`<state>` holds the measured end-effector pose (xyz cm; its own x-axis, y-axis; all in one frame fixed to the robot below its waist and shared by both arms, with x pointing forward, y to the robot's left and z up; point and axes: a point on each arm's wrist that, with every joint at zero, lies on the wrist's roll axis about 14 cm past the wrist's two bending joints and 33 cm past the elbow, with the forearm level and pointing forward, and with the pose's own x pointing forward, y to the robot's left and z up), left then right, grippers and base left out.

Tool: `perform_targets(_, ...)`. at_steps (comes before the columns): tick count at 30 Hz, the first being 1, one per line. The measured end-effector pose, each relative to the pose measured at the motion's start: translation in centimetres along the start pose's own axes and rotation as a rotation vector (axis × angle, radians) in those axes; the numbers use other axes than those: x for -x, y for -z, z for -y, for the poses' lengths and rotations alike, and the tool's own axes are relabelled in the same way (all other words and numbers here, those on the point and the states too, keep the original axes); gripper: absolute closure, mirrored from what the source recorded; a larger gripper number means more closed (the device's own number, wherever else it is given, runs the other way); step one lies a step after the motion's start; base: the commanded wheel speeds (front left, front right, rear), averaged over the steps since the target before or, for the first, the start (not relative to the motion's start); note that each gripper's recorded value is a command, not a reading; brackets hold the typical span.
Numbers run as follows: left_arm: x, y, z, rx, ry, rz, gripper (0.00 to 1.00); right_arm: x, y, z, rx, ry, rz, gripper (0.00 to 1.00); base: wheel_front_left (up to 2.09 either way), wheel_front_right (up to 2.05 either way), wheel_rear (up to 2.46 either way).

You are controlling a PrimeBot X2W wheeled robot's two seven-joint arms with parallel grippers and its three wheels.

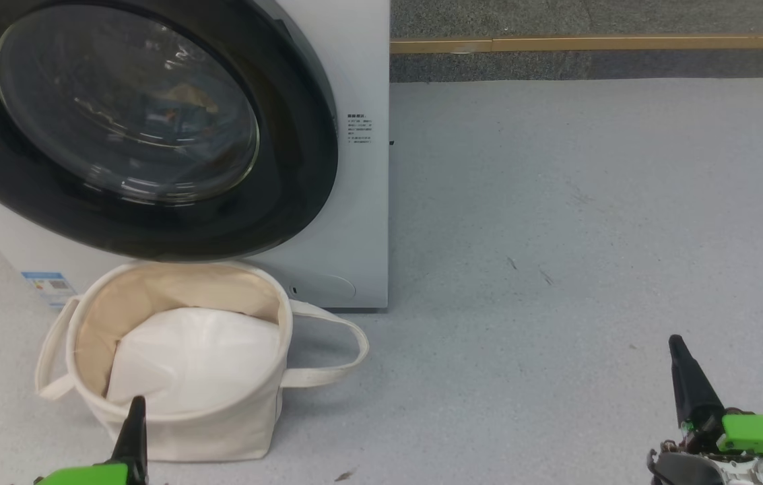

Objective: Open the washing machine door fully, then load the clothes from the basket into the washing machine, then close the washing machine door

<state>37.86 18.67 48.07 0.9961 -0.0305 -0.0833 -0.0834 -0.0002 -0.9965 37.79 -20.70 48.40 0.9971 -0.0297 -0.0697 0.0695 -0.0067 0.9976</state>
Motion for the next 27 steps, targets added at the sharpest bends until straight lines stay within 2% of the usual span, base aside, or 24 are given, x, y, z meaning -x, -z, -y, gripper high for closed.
perform_targets(27, 0.00, -0.01, 0.00, 0.000, 0.000, 0.001, 1.00, 0.00, 0.00, 0.00, 0.000, 0.000, 0.000, 1.00, 0.00, 0.00, 0.00)
